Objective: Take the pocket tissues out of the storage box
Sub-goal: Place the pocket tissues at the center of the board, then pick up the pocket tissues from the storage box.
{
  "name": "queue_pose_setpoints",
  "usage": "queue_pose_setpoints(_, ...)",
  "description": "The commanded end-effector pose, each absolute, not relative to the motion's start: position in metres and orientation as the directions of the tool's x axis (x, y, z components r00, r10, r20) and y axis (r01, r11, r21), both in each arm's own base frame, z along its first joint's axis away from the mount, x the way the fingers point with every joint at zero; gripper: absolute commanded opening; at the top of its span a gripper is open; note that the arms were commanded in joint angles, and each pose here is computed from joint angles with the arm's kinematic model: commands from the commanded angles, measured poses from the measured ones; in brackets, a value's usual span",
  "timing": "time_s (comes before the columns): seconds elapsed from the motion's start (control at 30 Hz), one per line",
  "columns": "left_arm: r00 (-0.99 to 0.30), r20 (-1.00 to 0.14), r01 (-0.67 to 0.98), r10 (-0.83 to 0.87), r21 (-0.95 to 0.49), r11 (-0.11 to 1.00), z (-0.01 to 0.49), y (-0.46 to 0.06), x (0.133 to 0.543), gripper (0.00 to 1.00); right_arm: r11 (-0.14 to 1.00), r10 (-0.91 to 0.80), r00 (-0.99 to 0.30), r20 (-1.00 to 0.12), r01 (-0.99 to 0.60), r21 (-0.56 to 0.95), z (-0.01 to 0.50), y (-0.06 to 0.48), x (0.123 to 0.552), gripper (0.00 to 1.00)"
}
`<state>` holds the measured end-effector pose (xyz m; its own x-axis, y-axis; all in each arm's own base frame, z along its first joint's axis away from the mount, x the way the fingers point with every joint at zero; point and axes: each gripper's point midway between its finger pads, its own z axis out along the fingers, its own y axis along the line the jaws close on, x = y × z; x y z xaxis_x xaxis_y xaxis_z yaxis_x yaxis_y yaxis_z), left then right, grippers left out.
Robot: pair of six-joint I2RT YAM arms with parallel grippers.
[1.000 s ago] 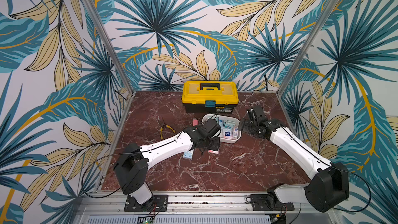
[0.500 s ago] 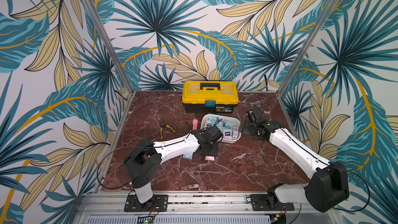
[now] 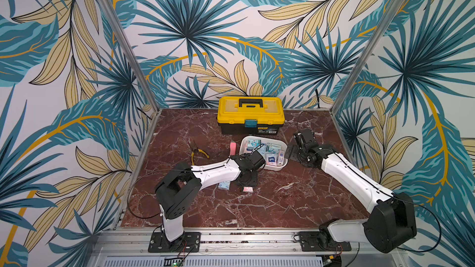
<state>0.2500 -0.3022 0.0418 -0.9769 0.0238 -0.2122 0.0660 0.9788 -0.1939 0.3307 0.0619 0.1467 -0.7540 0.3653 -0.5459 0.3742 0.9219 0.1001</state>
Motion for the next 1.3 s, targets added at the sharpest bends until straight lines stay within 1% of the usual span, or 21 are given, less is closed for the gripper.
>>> queue_pose_setpoints(0.0, -0.980, -0.200, 0.040, 0.006, -0.169, 0.985, 0.029, -0.293, 0.251, 0.51, 0.923, 0.358, -0.756, -0.547, 0.377, 0.083, 0.146, 0.059, 0.331, 0.99)
queue_pose_setpoints(0.23, -0.980, -0.197, 0.032, -0.001, -0.169, 0.985, 0.029, -0.291, 0.252, 0.60, 0.932, 0.336, -0.764, -0.552, 0.356, 0.074, 0.148, 0.060, 0.334, 0.99)
queue_pose_setpoints(0.4, -0.975, -0.221, 0.046, 0.004, -0.184, 0.982, 0.039, -0.293, 0.255, 0.67, 0.945, 0.308, -0.776, -0.551, 0.318, 0.081, 0.152, 0.065, 0.335, 0.99)
queue_pose_setpoints(0.53, -0.969, -0.247, 0.054, 0.003, -0.201, 0.978, 0.051, -0.292, 0.257, 0.77, 0.953, 0.290, -0.782, -0.551, 0.291, 0.088, 0.158, 0.068, 0.336, 0.99)
queue_pose_setpoints(0.77, -0.937, -0.348, 0.086, 0.008, -0.210, 0.974, 0.079, -0.289, 0.267, 0.92, 0.956, 0.285, -0.795, -0.536, 0.276, 0.099, 0.164, 0.071, 0.332, 0.99)
queue_pose_setpoints(0.93, -0.901, -0.433, 0.104, 0.005, -0.207, 0.973, 0.101, -0.280, 0.273, 0.99, 0.956, 0.289, -0.799, -0.528, 0.264, 0.124, 0.172, 0.076, 0.329, 0.99)
queue_pose_setpoints(1.27, -0.779, -0.626, 0.141, -0.040, -0.237, 0.961, 0.160, -0.263, 0.286, 1.00, 0.948, 0.319, -0.803, -0.503, 0.277, 0.157, 0.184, 0.085, 0.324, 0.99)
